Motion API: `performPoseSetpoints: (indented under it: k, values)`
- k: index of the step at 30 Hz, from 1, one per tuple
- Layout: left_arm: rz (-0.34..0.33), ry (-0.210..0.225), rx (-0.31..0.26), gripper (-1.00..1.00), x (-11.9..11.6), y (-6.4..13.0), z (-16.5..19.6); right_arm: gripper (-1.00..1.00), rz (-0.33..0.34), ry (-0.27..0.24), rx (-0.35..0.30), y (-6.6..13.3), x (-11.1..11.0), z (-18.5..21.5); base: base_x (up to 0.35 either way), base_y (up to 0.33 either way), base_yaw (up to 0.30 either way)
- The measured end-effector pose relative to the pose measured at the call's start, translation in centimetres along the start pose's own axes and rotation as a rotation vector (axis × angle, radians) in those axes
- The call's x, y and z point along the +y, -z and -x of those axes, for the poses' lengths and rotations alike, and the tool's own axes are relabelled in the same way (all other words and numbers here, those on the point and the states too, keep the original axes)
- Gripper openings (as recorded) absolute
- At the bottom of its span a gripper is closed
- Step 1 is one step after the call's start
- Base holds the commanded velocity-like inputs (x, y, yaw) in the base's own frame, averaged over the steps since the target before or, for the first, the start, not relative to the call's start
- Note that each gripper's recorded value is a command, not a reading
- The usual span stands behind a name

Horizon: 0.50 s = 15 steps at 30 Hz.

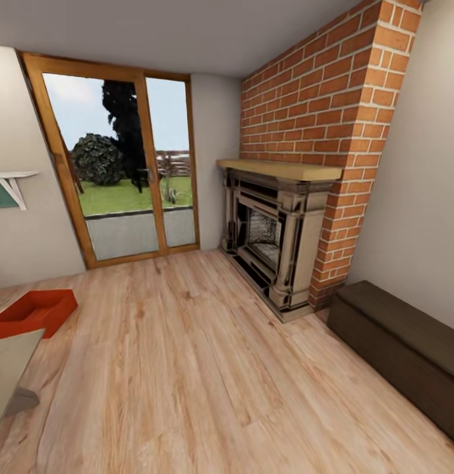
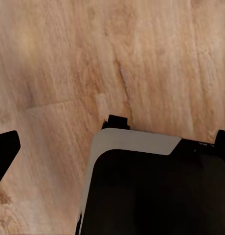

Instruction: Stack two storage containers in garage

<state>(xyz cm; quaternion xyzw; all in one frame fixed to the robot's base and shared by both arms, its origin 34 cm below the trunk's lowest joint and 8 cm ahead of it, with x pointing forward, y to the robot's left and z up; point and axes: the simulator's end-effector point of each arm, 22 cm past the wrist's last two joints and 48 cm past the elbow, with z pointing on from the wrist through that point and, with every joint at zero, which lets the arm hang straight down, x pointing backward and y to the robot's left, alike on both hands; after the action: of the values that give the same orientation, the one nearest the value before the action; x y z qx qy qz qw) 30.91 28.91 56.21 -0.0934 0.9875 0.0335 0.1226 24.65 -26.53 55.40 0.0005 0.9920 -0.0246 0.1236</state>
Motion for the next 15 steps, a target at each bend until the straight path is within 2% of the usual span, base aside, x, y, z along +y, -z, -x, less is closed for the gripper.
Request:
performPoseSetpoints:
  k: [5, 15]
  values:
    - [0.000, 0.000, 0.000, 1.00, 0.01, 0.00, -0.02, 1.00, -0.003, 0.000, 0.000, -0.01, -0.19, 0.00, 0.318, 0.000, 0.076]
    - [0.002, 0.000, 0.000, 1.00, 0.12, 0.00, 0.02, 1.00, -0.003, 0.002, 0.000, -0.01, -0.30, 0.01, 0.318, 0.000, 0.257]
